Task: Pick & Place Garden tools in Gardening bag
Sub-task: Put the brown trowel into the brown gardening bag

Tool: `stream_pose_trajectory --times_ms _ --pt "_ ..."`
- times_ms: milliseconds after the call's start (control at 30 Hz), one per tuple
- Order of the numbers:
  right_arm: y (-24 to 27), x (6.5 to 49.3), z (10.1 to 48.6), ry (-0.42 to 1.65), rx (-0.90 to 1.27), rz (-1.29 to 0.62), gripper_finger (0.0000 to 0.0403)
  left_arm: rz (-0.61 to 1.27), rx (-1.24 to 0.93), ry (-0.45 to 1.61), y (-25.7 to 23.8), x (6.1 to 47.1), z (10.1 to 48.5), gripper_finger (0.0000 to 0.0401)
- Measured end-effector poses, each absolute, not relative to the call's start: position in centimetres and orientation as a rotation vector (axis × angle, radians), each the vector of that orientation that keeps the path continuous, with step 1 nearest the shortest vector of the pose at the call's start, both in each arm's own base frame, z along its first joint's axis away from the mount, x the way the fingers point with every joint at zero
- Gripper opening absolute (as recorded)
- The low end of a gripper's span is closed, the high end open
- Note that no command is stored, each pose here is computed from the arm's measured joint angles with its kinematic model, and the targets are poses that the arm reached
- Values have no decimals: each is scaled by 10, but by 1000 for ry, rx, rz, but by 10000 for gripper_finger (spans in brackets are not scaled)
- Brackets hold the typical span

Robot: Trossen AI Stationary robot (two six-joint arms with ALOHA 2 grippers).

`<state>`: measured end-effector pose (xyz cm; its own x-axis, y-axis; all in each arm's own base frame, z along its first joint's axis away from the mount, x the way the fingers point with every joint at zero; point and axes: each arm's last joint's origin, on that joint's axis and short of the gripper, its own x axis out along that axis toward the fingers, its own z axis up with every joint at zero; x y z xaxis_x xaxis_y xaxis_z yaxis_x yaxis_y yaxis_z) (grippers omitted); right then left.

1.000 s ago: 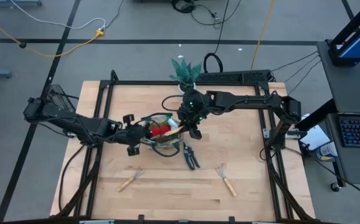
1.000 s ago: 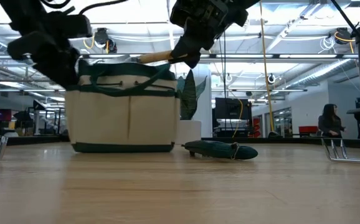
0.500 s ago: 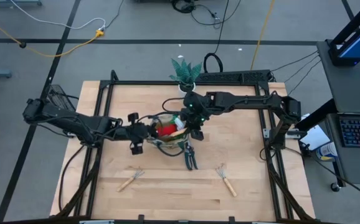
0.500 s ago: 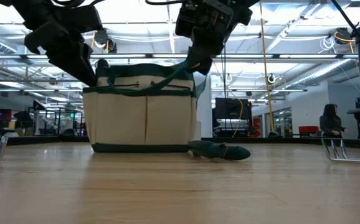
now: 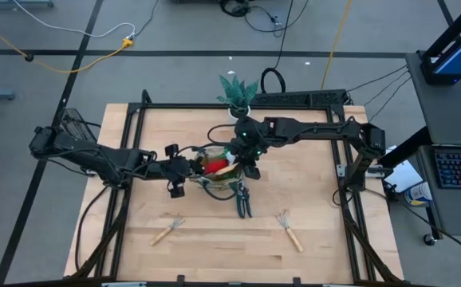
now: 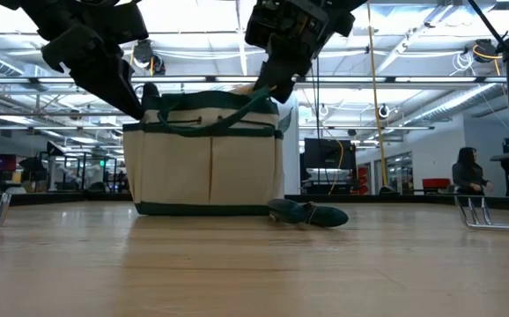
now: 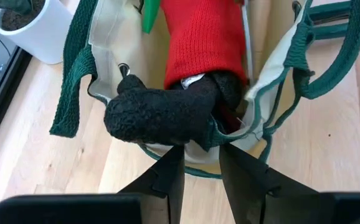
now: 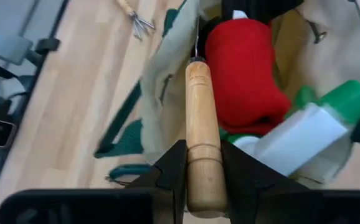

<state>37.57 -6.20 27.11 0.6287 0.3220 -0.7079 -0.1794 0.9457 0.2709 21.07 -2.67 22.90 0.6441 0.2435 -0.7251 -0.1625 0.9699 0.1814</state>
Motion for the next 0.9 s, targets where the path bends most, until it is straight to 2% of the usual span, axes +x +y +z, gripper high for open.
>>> stream_pose_trajectory --times_ms 333,900 --pt "-59 372 254 872 200 311 74 238 72 817 -27 212 230 104" --pt "-60 376 256 780 158 312 141 252 34 807 -28 213 232 104"
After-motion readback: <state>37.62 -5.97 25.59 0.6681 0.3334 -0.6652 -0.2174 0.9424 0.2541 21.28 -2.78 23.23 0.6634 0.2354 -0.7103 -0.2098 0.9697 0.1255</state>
